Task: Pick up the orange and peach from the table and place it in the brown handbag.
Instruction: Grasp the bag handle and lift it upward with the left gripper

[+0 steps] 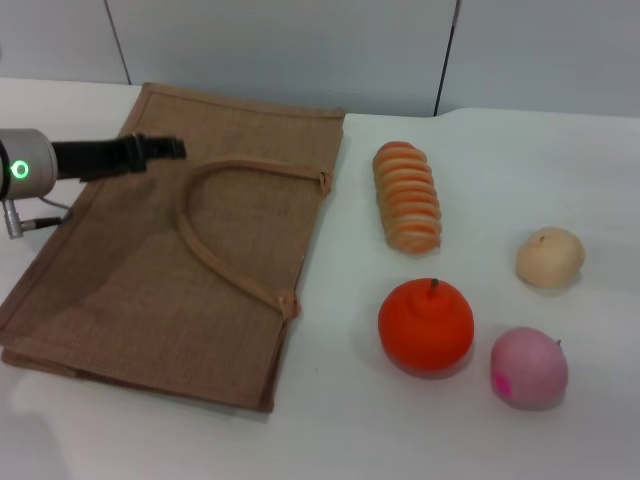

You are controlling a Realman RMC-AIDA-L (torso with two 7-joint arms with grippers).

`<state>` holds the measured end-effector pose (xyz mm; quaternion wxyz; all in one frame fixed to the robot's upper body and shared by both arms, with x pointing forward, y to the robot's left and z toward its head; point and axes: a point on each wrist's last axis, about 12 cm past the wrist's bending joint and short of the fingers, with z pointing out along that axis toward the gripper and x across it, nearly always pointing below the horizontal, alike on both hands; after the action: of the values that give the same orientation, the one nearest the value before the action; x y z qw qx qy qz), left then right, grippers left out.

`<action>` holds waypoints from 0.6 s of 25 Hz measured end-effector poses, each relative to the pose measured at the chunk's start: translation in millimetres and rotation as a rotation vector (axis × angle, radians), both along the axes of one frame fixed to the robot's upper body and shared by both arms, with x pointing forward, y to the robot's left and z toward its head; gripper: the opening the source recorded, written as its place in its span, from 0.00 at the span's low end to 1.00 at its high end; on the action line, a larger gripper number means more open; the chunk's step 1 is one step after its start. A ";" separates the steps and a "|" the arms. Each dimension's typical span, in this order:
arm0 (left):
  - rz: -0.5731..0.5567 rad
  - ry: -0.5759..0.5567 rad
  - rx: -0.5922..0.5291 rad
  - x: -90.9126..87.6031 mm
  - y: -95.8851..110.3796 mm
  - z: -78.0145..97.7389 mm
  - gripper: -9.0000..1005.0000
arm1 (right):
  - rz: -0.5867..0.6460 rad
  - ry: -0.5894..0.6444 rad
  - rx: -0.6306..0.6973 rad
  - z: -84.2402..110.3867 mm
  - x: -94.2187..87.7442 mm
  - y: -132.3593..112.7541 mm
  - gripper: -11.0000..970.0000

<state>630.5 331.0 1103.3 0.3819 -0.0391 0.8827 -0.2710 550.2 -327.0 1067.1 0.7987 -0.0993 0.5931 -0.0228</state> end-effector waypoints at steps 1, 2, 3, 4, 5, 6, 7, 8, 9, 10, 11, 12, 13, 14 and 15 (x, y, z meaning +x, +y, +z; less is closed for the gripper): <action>-0.010 0.029 0.027 0.5 -0.6 -0.2 0.74 | 0.000 0.000 0.000 0.0 0.0 0.0 0.80; -0.021 0.047 0.051 1.0 -1.2 -0.1 0.74 | 0.000 0.000 0.000 0.0 0.0 0.0 0.80; -0.032 0.061 0.071 1.4 -2.5 -0.2 0.74 | 0.000 0.000 0.000 0.0 0.0 0.0 0.80; -0.041 0.068 0.086 2.0 -3.8 -0.1 0.74 | 0.000 0.000 0.000 0.0 0.0 0.0 0.80; -0.047 0.072 0.093 2.7 -5.1 0.2 0.74 | -0.001 0.000 0.000 0.0 0.0 -0.1 0.80; -0.050 0.074 0.098 3.1 -5.8 0.5 0.74 | -0.001 0.000 0.001 0.0 0.0 -0.1 0.80; -0.053 0.075 0.101 3.7 -6.4 1.0 0.74 | -0.001 0.000 0.001 0.1 0.0 -0.1 0.80; -0.055 0.075 0.103 4.0 -6.8 1.3 0.74 | -0.001 0.000 0.001 0.1 0.0 -0.1 0.80; -0.057 0.075 0.104 4.2 -7.2 1.5 0.74 | -0.001 -0.001 0.001 0.1 0.0 -0.1 0.80; -0.062 0.074 0.108 4.6 -7.7 1.9 0.74 | -0.001 -0.001 0.001 0.1 0.0 -0.1 0.80; -0.069 0.073 0.113 4.8 -8.4 2.0 0.74 | -0.001 -0.001 0.001 0.1 0.0 -0.1 0.80; -0.072 0.073 0.116 4.9 -8.8 2.0 0.74 | -0.001 -0.001 0.001 0.1 0.0 -0.1 0.80; -0.086 0.075 0.129 5.5 -10.8 2.1 0.74 | -0.001 -0.001 0.001 0.1 0.0 -0.1 0.80; -0.091 0.076 0.133 5.7 -11.7 1.9 0.74 | -0.001 -0.001 0.001 0.1 0.0 -0.1 0.80; -0.101 0.077 0.143 6.2 -13.3 1.7 0.74 | -0.001 -0.001 0.001 0.1 0.0 -0.1 0.80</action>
<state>636.7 317.7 1105.0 0.3354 0.0223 0.9146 -0.2246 550.2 -327.1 1067.2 0.7990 -0.0986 0.5928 -0.0231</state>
